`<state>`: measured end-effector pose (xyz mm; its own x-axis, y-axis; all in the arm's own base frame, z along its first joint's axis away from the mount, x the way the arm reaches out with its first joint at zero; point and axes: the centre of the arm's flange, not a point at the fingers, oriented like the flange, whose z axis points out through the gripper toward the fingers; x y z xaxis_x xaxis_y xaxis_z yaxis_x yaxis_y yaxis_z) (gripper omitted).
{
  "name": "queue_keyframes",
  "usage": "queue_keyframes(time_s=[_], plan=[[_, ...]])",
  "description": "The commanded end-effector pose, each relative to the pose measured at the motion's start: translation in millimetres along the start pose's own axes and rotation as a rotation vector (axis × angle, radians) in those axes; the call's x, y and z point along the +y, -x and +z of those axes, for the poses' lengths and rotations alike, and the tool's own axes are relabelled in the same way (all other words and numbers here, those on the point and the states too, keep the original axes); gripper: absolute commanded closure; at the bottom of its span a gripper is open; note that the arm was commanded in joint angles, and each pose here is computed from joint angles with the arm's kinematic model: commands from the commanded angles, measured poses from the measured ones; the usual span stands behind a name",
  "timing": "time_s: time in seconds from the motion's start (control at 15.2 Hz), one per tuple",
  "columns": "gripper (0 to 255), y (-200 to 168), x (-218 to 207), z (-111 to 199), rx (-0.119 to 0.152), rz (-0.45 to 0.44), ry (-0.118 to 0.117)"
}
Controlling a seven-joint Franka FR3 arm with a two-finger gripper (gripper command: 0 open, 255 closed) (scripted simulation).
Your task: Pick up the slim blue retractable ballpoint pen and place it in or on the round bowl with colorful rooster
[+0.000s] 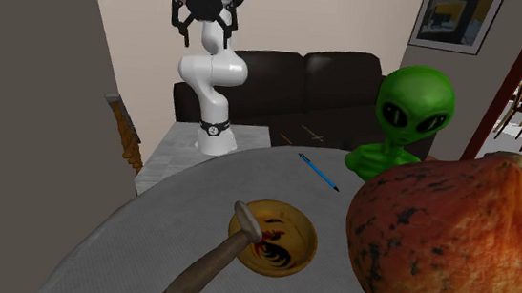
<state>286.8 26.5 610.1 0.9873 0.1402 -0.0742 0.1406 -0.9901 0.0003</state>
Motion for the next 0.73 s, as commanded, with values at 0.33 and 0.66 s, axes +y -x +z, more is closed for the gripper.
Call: queue_keyframes(time_s=[0.33, 0.66], plan=[[0, -32, -42, 36, 0.026, -0.039, -0.004], [0, -63, -84, 71, 0.051, -0.079, -0.009]])
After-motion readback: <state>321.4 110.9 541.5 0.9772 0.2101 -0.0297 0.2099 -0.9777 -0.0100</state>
